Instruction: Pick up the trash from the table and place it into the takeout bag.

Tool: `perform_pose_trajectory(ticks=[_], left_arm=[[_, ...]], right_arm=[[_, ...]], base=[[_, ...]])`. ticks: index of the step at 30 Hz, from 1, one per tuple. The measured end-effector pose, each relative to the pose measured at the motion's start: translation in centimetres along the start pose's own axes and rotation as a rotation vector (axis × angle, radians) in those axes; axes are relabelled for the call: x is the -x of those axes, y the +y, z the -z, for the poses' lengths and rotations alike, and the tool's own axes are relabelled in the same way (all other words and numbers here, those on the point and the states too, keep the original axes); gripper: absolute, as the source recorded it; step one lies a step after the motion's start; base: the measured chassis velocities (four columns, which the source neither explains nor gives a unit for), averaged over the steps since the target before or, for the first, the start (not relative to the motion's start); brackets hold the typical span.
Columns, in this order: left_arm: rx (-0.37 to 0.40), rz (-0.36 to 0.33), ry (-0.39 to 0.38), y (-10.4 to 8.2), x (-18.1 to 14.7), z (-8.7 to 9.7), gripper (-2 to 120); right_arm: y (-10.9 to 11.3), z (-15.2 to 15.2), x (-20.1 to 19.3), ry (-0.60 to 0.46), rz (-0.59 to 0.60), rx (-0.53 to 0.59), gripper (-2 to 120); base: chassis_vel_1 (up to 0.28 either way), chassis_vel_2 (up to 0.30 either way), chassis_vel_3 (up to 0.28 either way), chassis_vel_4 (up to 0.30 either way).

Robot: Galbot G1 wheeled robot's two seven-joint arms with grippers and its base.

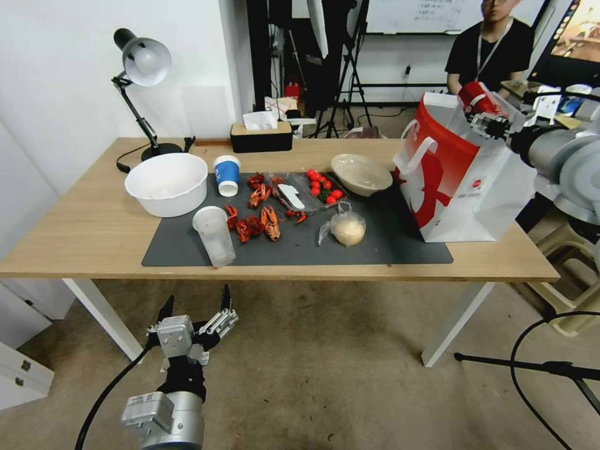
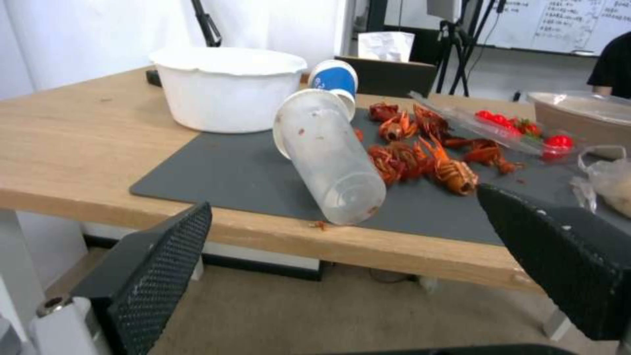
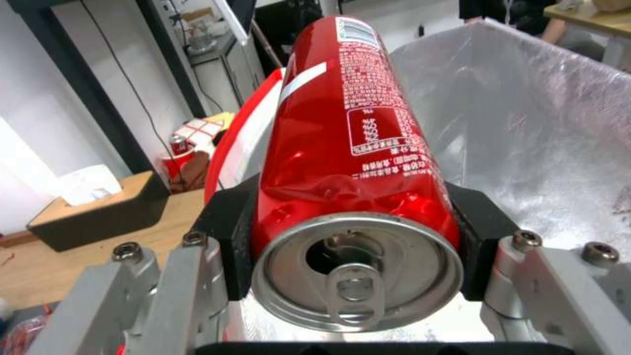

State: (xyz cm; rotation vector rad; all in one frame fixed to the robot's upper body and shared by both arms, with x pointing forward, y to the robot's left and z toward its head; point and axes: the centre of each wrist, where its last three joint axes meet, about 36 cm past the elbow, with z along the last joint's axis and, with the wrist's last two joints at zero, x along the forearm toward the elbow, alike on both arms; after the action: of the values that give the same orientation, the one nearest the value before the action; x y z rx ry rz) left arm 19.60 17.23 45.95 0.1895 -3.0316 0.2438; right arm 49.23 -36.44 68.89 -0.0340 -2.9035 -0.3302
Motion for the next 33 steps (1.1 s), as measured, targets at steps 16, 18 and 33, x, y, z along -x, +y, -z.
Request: perform_pose_trajectory(ticks=[16, 18, 33], left_arm=[[-0.001, 0.005, -0.004, 0.0, -0.2, 0.1, 100], [0.0, 0.005, -0.006, 0.0, -0.2, 0.2, 100], [-0.001, 0.004, -0.016, 0.2, 0.0, 0.3, 100]], right_arm=[[0.1, -0.3, -0.4, -0.078, 0.01, -0.056, 99], [0.3, -0.2, -0.7, -0.092, 0.023, -0.057, 100], [2.5, -5.3, -5.5, -0.249, 0.289, -0.142, 100]], base=[[0.0, 0.0, 0.0, 0.0], [0.0, 0.0, 0.0, 0.0], [0.0, 0.0, 0.0, 0.0]])
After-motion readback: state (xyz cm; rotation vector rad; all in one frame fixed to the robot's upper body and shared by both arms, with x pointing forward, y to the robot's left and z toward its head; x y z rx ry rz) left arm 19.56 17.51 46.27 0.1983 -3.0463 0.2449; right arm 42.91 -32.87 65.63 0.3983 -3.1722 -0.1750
